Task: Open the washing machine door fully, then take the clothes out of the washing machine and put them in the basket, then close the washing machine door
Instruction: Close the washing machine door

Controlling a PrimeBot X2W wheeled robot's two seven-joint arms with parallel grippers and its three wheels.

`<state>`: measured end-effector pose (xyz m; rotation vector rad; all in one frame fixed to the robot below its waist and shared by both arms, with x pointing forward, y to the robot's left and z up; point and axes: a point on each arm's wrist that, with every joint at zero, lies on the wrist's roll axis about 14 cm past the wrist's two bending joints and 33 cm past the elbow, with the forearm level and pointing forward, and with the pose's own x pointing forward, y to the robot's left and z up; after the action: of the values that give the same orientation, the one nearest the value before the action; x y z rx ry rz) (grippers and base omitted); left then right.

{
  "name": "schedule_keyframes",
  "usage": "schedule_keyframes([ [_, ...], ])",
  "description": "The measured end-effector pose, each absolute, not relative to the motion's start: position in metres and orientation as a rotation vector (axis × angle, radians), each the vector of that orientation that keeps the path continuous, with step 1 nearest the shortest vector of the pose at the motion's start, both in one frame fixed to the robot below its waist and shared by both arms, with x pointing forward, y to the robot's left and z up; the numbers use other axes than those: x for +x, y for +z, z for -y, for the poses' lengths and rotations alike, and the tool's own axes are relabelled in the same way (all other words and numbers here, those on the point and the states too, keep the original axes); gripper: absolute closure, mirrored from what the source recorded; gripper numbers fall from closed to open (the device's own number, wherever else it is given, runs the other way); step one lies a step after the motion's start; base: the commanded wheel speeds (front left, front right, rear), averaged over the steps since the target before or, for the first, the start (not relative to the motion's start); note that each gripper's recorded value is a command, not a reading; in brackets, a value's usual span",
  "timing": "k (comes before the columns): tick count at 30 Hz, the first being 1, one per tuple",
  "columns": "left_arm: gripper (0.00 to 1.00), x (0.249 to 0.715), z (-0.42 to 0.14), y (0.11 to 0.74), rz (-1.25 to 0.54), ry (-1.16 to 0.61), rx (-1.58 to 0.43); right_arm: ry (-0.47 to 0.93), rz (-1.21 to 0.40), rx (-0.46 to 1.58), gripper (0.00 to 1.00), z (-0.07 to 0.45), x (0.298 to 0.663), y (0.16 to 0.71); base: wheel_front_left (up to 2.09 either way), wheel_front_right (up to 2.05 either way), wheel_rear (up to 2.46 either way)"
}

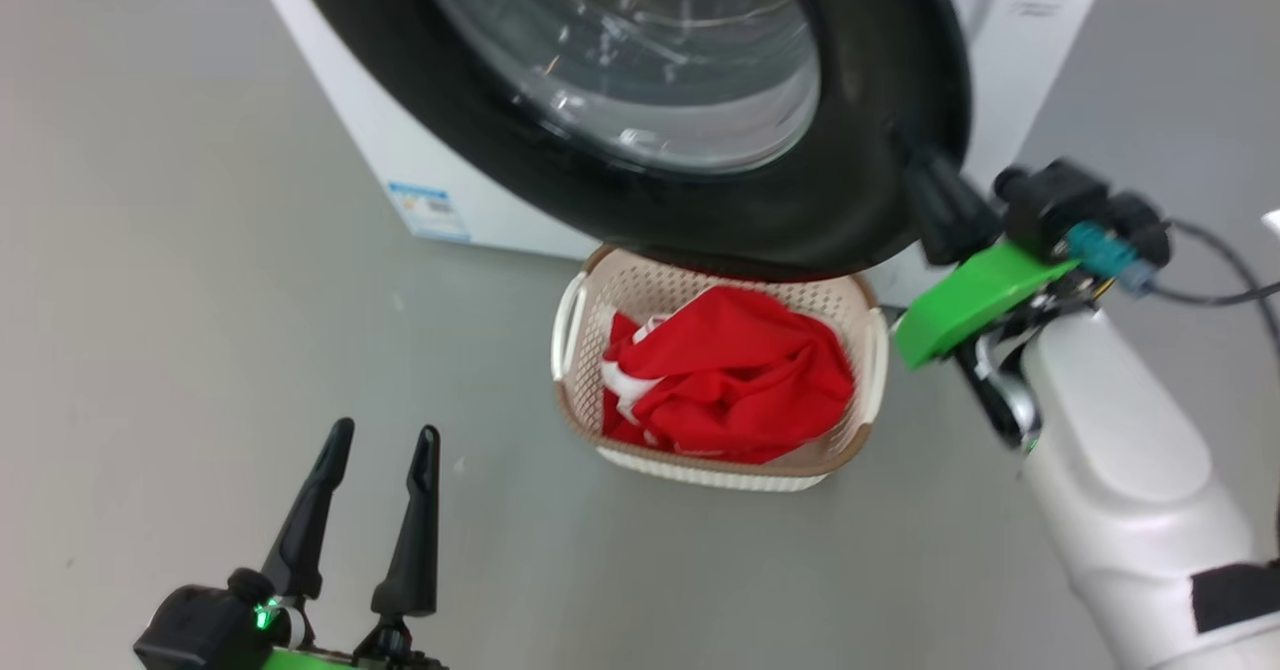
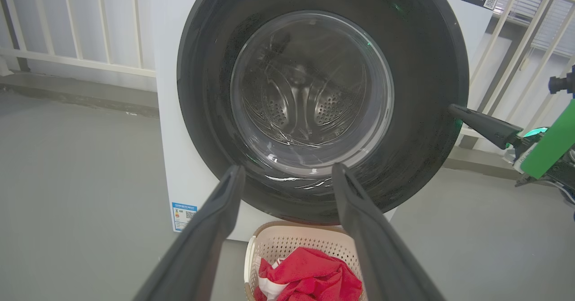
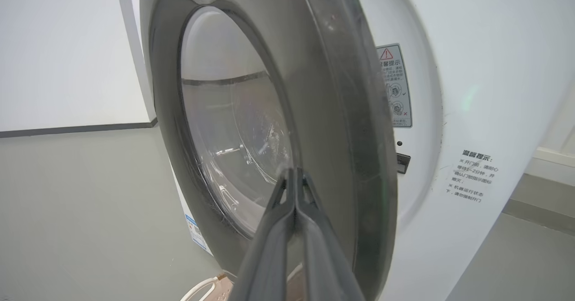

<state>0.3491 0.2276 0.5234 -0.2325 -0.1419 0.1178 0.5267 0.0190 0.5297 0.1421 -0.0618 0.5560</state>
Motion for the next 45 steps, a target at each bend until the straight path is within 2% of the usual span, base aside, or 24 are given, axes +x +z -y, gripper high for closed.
schedule_keyframes([
  [6,0.00,0.350,-0.236,0.513,0.111,0.152,-0.228,0.544,0.070,0.152,1.00,-0.024,0.550,0.526,0.00,0.00,0.00],
  [17,0.00,0.359,-0.238,0.510,0.099,0.154,-0.219,0.534,0.048,0.159,1.00,-0.028,0.570,0.510,0.00,0.00,0.00],
  [38,0.00,0.371,-0.238,0.488,0.029,0.164,-0.225,0.491,0.073,0.143,1.00,-0.025,0.641,0.519,0.00,0.00,0.00],
  [45,0.00,0.375,-0.237,0.481,0.009,0.158,-0.209,0.500,0.061,0.151,1.00,-0.033,0.651,0.513,0.00,0.00,0.00],
])
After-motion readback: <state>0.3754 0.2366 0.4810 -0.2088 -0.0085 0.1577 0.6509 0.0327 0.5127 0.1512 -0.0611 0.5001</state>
